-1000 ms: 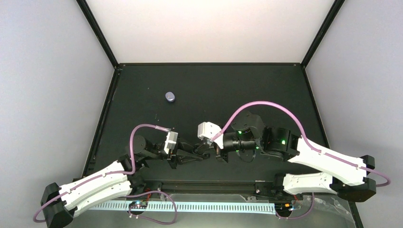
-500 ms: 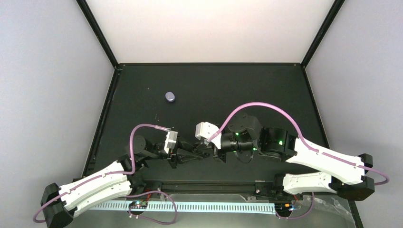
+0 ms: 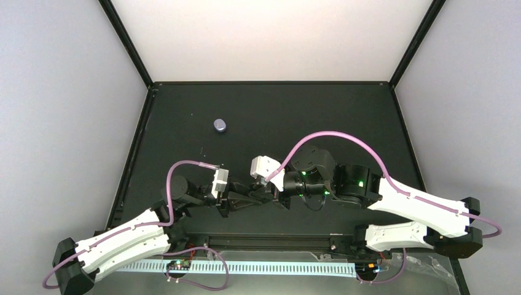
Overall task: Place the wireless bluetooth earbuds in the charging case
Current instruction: Place the earbud in the charging case, then close the charging case.
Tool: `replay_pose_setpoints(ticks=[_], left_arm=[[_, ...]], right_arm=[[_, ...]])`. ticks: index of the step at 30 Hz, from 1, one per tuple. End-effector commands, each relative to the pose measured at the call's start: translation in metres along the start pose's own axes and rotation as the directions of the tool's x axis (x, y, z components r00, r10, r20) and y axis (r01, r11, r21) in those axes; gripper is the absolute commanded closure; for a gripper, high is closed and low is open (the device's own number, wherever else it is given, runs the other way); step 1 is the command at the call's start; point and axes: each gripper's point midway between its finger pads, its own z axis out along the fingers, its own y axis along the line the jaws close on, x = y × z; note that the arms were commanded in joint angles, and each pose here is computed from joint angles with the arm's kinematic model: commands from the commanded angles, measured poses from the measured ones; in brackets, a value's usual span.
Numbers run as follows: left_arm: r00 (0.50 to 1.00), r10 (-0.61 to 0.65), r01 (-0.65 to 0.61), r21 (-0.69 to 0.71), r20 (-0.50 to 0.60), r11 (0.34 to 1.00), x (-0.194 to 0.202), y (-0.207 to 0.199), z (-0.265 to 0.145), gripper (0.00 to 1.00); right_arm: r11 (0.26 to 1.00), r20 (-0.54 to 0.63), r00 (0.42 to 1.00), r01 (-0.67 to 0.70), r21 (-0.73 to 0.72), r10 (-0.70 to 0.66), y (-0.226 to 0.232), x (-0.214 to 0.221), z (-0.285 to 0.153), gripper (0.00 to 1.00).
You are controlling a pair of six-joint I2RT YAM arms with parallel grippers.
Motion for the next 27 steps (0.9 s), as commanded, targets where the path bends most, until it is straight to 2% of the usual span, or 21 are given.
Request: replay_pose_setpoints(ticks=[1,11,16,19,22,27], left_arm=[[0.996,0.061,-0.062,0.024,0.058,0.998,-0.023,-0.011,0.0,0.98],[0.997,0.054,-0.055,0.019,0.048,0.998,-0.019,-0.009,0.001,0.98],[0.998,0.049,-0.05,0.017,0.045,0.999,-0.017,-0.007,0.001,0.98],[0.998,0.048,-0.049,0.018,0.047,0.999,-0.017,-0.008,0.001,0.98],[0.997,0.051,-0.052,0.022,0.055,0.998,-0.019,-0.009,0.0,0.98],[0.996,0.055,-0.057,0.032,0.065,0.998,-0.024,-0.014,-0.001,0.98]], right_arm=[[1.0,0.028,1.0,-0.002,0.013,0.002,0.0,-0.012,-0.008,0.82],[1.0,0.095,0.995,-0.01,0.009,0.01,0.002,-0.027,-0.023,0.75],[0.999,0.17,0.985,-0.025,0.026,0.02,0.001,-0.043,-0.042,0.66],[0.994,0.221,0.975,-0.052,0.094,0.03,-0.01,-0.049,-0.054,0.6],[0.969,0.252,0.966,-0.113,0.221,0.055,-0.035,-0.044,-0.062,0.56],[0.923,0.189,0.975,-0.177,0.341,0.118,-0.066,-0.017,-0.051,0.54]])
